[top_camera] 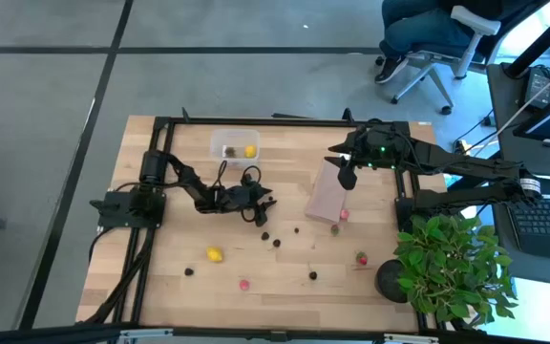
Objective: Pick and placing Produce into tupperware
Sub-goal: Put the blueberry into the transparent bin
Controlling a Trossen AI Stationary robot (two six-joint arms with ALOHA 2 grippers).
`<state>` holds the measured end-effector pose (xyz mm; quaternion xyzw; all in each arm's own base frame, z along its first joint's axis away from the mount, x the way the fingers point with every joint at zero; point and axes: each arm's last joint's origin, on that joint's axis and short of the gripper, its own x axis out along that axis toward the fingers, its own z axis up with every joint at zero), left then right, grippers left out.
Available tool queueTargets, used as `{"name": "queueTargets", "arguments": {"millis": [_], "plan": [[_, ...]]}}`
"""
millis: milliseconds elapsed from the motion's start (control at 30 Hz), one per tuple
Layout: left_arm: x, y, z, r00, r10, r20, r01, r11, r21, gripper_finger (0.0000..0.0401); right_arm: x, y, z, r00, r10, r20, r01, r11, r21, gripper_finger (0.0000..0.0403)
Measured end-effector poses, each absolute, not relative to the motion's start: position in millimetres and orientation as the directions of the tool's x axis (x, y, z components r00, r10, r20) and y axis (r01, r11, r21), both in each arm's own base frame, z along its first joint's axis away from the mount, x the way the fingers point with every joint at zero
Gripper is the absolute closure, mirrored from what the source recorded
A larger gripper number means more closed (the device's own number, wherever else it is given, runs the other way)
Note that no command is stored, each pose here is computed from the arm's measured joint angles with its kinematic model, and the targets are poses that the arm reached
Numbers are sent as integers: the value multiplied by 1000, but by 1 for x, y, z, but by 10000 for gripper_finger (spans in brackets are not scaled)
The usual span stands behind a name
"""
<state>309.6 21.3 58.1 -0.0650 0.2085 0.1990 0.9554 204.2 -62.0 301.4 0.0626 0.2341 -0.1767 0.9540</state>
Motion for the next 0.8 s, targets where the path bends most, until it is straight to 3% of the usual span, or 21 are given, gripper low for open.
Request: {"name": "queueTargets", "arguments": {"millis": [333,667,800], "plan": [[309,16,51,820,360,-445,-412,911,-21,263,204,-62,301,828,-307,-469,365,930,35,248],[308,16,51,812,371,-451,-441,896,-57,360,204,-62,301,828,-307,-469,364,931,34,248],[308,16,54,816,368,-446,-439,896,-64,362,204,-62,301,828,-307,-469,364,931,34,248]]}}
